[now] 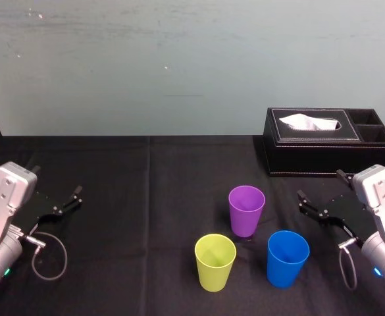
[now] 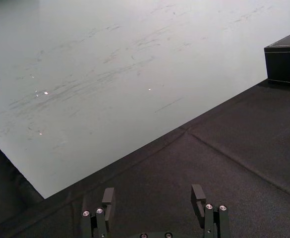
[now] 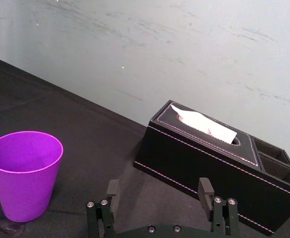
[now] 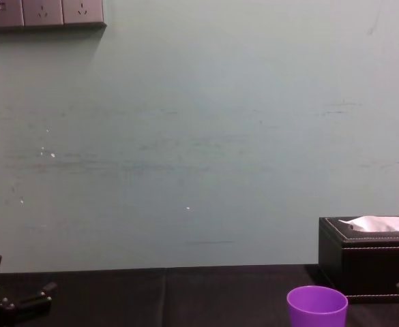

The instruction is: Stack the three plastic cups sequentially using one hand.

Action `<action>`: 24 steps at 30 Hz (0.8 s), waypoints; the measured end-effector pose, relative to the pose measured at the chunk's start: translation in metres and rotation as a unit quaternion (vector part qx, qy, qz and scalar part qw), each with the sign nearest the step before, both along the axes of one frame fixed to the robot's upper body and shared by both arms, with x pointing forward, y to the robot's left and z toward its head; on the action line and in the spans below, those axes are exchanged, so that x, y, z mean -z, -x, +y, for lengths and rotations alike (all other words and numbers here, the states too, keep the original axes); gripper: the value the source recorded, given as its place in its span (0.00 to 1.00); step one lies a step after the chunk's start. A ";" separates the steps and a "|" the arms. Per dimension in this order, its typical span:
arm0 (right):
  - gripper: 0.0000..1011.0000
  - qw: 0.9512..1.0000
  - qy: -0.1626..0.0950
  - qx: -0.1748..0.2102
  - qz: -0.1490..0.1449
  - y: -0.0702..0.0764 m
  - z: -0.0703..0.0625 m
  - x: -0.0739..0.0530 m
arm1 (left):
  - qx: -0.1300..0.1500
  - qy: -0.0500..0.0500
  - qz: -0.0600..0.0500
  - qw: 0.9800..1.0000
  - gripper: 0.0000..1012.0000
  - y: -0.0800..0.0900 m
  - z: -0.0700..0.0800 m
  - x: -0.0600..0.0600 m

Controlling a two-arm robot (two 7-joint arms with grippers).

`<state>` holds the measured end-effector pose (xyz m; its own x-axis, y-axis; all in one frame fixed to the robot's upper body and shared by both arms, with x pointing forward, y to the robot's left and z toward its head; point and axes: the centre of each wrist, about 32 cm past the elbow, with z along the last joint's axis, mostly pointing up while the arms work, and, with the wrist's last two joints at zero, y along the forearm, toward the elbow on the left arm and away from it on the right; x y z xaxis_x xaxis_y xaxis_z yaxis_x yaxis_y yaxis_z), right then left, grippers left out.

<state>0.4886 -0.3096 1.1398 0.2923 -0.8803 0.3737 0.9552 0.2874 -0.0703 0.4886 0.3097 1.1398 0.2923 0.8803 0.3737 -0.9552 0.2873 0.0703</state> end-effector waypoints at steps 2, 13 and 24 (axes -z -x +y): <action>0.99 1.000 0.000 0.000 0.000 0.000 0.000 0.000 | 0.000 0.000 0.000 1.000 0.99 0.000 0.000 0.000; 0.99 1.000 0.000 0.000 0.000 0.000 0.000 0.000 | 0.000 0.000 0.000 1.000 0.99 0.000 0.000 0.000; 0.99 1.000 0.000 0.000 0.000 0.000 0.000 0.000 | 0.000 0.000 0.000 1.000 0.99 0.000 0.000 0.000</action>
